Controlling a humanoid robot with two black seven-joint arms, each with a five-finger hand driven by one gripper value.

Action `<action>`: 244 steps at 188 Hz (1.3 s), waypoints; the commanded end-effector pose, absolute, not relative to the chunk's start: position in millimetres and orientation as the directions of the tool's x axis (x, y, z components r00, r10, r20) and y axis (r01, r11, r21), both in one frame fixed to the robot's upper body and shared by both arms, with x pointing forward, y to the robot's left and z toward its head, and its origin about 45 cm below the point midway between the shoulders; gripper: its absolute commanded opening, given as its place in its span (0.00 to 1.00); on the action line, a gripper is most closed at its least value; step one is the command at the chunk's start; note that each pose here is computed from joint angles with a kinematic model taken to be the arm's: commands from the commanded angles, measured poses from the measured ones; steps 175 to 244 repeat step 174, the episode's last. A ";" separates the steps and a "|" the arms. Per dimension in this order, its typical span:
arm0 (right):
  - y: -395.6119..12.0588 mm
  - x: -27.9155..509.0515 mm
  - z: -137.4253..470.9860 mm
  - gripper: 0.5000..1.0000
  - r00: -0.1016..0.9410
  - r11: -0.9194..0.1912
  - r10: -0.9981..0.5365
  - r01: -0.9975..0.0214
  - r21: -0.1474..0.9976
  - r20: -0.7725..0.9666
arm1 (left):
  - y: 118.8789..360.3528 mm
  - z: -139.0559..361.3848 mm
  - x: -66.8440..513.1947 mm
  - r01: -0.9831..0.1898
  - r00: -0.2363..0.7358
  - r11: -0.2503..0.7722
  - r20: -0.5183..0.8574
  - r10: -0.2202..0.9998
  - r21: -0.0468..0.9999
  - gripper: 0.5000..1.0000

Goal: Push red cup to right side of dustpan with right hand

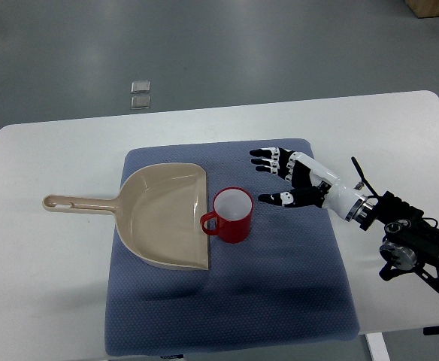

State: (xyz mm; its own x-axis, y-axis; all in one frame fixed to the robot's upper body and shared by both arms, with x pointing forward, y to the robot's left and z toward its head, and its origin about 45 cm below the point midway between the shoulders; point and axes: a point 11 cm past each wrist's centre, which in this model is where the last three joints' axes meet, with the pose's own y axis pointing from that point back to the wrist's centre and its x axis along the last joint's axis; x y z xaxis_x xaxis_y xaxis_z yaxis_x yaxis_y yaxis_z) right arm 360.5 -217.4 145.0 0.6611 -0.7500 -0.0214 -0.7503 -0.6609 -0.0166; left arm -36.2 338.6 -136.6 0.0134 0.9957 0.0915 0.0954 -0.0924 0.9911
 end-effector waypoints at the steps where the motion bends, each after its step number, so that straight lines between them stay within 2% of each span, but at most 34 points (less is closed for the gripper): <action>1: -235.8 365.8 146.0 0.83 0.621 -0.622 -0.783 -0.783 -0.010 -0.034 | 338.9 -136.5 -36.3 0.096 0.013 -0.093 0.092 0.996 0.991 1.00; 40: -264.4 373.1 145.5 0.82 0.526 -0.527 -0.846 -0.850 -0.012 -0.089 | 338.4 -136.6 -36.3 0.096 0.013 -0.092 0.091 0.996 0.991 1.00; 73: -282.4 379.0 144.1 0.83 0.379 -0.380 -0.917 -0.925 -0.016 -0.121 | 338.9 -136.5 -36.3 0.096 0.013 -0.093 0.092 0.996 0.991 1.00; 244: -287.9 380.1 142.9 0.85 0.332 -0.334 -0.928 -0.942 -0.017 -0.168 | 338.4 -136.6 -36.3 0.096 0.013 -0.092 0.091 0.996 0.991 1.00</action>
